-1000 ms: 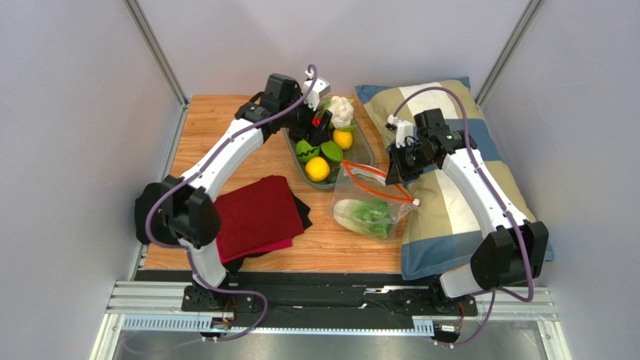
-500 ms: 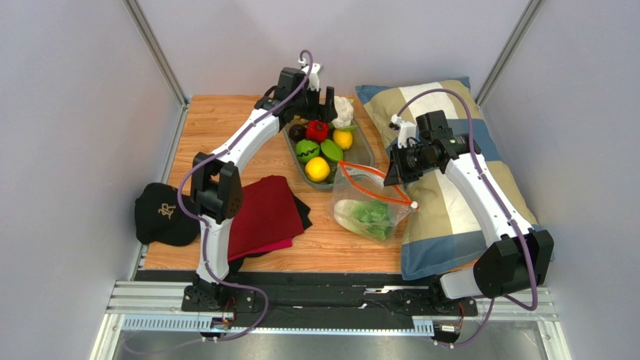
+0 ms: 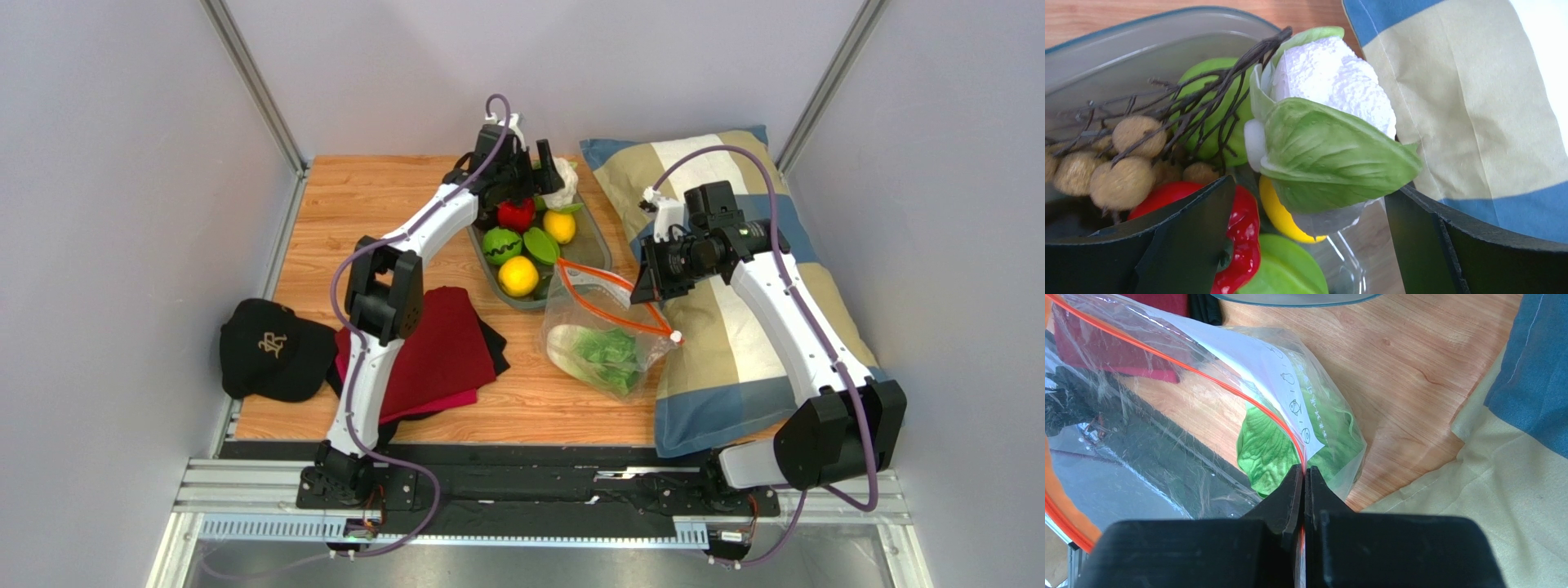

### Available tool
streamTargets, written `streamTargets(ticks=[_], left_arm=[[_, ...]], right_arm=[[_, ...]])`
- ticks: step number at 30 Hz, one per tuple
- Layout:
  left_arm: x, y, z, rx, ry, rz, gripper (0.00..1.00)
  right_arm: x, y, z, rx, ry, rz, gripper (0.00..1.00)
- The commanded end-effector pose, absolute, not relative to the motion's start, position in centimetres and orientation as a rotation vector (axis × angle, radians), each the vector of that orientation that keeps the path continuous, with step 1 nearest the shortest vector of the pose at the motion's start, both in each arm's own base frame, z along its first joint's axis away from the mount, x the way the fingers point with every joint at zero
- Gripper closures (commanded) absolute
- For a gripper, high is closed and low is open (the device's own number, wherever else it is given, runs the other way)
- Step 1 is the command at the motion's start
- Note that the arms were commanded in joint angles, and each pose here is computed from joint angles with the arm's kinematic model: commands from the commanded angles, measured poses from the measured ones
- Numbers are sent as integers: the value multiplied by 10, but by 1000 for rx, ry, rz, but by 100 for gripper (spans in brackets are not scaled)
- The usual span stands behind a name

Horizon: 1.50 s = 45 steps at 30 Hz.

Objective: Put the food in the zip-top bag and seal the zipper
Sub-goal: Pick up the fake vegetable from the bin.

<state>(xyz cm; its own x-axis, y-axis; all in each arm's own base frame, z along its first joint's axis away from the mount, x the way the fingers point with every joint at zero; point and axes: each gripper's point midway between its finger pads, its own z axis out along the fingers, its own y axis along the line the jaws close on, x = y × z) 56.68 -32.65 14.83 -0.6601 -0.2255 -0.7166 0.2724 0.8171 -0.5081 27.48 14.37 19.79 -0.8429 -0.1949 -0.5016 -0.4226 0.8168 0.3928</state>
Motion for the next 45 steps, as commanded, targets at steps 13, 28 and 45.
streamTargets(ticks=[13, 28, 45], left_arm=[[583, -348, 185, -31, 2036, -900, 38], [508, -322, 328, 293, 1776, -962, 100], [259, -314, 380, 1476, 1006, -1047, 100]], right_arm=[[283, 148, 213, -500, 2499, 718, 100], [278, 157, 223, -556, 2445, 795, 100], [243, 192, 251, -580, 2361, 1173, 100]])
